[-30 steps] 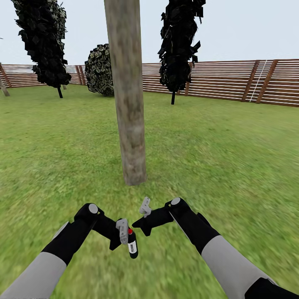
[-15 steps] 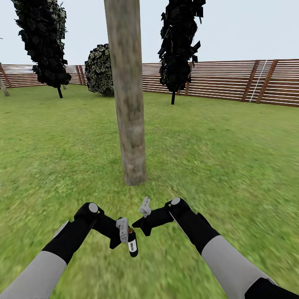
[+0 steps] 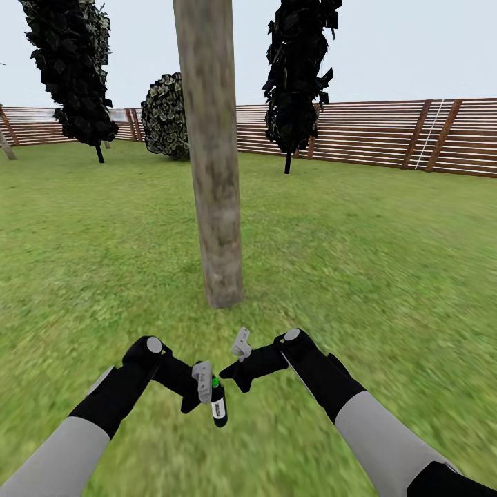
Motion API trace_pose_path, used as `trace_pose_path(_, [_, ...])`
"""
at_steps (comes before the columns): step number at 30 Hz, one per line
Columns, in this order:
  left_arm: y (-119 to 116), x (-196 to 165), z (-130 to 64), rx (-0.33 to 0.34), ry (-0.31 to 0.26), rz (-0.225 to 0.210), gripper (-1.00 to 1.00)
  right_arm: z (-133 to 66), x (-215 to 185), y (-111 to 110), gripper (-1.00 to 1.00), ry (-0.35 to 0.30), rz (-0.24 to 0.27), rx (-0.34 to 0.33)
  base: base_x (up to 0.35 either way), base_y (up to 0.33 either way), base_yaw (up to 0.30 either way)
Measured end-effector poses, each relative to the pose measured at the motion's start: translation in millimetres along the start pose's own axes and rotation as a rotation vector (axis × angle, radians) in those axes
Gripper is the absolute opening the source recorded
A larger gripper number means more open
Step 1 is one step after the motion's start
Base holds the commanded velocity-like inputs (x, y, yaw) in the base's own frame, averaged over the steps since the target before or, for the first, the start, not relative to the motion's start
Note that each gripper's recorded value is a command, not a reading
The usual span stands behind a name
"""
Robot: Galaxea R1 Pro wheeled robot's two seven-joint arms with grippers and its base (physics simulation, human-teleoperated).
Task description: In the garden, pick up the pesticide atomizer on the floor and spray pesticide onto both trees until each tree trunk is fully covered.
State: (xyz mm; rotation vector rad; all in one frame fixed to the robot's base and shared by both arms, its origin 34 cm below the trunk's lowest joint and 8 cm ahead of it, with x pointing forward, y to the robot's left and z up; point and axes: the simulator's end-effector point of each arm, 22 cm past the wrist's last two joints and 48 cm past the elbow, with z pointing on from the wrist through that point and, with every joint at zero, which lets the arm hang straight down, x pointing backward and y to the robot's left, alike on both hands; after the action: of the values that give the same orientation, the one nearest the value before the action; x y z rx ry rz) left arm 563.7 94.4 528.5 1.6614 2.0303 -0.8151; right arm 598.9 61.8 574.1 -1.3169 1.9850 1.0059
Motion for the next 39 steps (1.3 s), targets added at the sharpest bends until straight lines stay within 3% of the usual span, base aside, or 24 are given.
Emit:
trace_pose_path(4, [5, 25, -4.8, -0.019, 0.060, -0.016, -1.00, 0.1, 0, 0, -1.00, 0.000, 0.000, 0.000, 0.000, 0.000, 0.000])
trace_pose_path(7, [14, 63, -20.3, -0.055, 0.154, -0.037, -1.00, 0.1, 0, 0, -1.00, 0.001, 0.000, 0.000, 0.000, 0.000, 0.000])
trace_pose_path(10, [21, 93, -35.8, -0.080, 0.207, -0.069, -1.00, 0.1, 0, 0, -1.00, 0.001, 0.000, 0.001, 0.000, 0.000, 0.000])
trace_pose_path(12, [40, 110, -57.9, -0.157, 0.195, -0.124, -1.00, 0.1, 0, 0, -1.00, 0.001, 0.000, 0.002, 0.000, 0.000, 0.000])
trace_pose_path(14, [67, 116, -81.1, -0.279, 0.139, -0.190, -1.00, -0.3, 1, -2, -1.00, 0.001, 0.004, 0.008, 0.000, 0.000, 0.000])
trace_pose_path(17, [93, 124, -98.0, -0.403, 0.066, -0.275, -1.00, -1.2, 0, -8, -1.00, -0.002, 0.008, 0.033, 0.000, 0.000, 0.000])
trace_pose_path(18, [99, 126, -98.7, -0.431, 0.031, -0.322, -1.00, -1.7, 0, -15, -1.00, -0.003, 0.009, 0.063, 0.000, 0.000, 0.000])
trace_pose_path(19, [105, 130, -98.8, -0.461, -0.008, -0.378, -1.00, -2.6, 0, -26, 1.00, -0.003, 0.010, 0.110, 0.000, 0.000, 0.000])
trace_pose_path(20, [119, 143, -101.4, -0.536, -0.072, -0.486, -1.00, -7.2, 1, -54, 1.00, -0.003, 0.013, 0.241, 0.000, 0.000, 0.000])
trace_pose_path(21, [123, 147, -102.5, -0.559, -0.087, -0.515, -1.00, -9.3, 0, -62, 1.00, -0.004, 0.014, 0.280, 0.000, 0.000, 0.000])
trace_pose_path(22, [134, 166, -104.2, -0.643, -0.107, -0.605, -1.00, -18.1, 0, -89, 1.00, -0.005, 0.016, 0.413, 0.000, 0.000, 0.000])
trace_pose_path(24, [143, 184, -104.0, -0.727, -0.110, -0.684, -1.00, -28.6, 0, -111, 1.00, -0.007, 0.019, 0.524, 0.000, 0.000, 0.000])
trace_pose_path(26, [150, 199, -105.8, -0.812, -0.112, -0.754, -1.00, -35.0, 6, -124, 1.00, 0.002, 0.029, 0.590, 0.000, 0.000, 0.000])
trace_pose_path(27, [160, 217, -108.3, -0.962, -0.123, -0.879, -1.00, -46.7, 40, -149, 1.00, 0.037, 0.112, 0.683, 0.000, 0.000, 0.000])
trace_pose_path(29, [157, 231, -101.0, -1.015, -0.113, -0.956, -1.00, -73.9, 61, -178, 1.00, 0.010, 0.224, 0.790, 0.000, 0.000, 0.000])
trace_pose_path(30, [152, 239, -92.7, -1.028, -0.097, -0.994, -1.00, -95.8, 78, -197, 1.00, -0.014, 0.310, 0.870, 0.000, 0.000, 0.000])
trace_pose_path(32, [148, 240, -82.2, -1.029, -0.090, -1.024, -1.00, -123.7, 100, -216, 1.00, -0.052, 0.415, 0.970, 0.000, 0.000, 0.000])
trace_pose_path(34, [146, 234, -70.5, -1.017, -0.093, -1.038, -1.00, -146.6, 117, -230, 1.00, -0.097, 0.487, 1.055, 0.000, 0.000, 0.000])
trace_pose_path(36, [143, 231, -61.4, -1.001, -0.088, -1.050, -1.00, -157.4, 126, -236, 1.00, -0.126, 0.522, 1.099, 0.054, 0.000, 0.000])
trace_pose_path(39, [132, 235, -53.9, -0.966, -0.043, -1.106, -1.00, -162.4, 132, -239, 1.00, -0.143, 0.543, 1.121, 0.233, 0.000, 0.000])
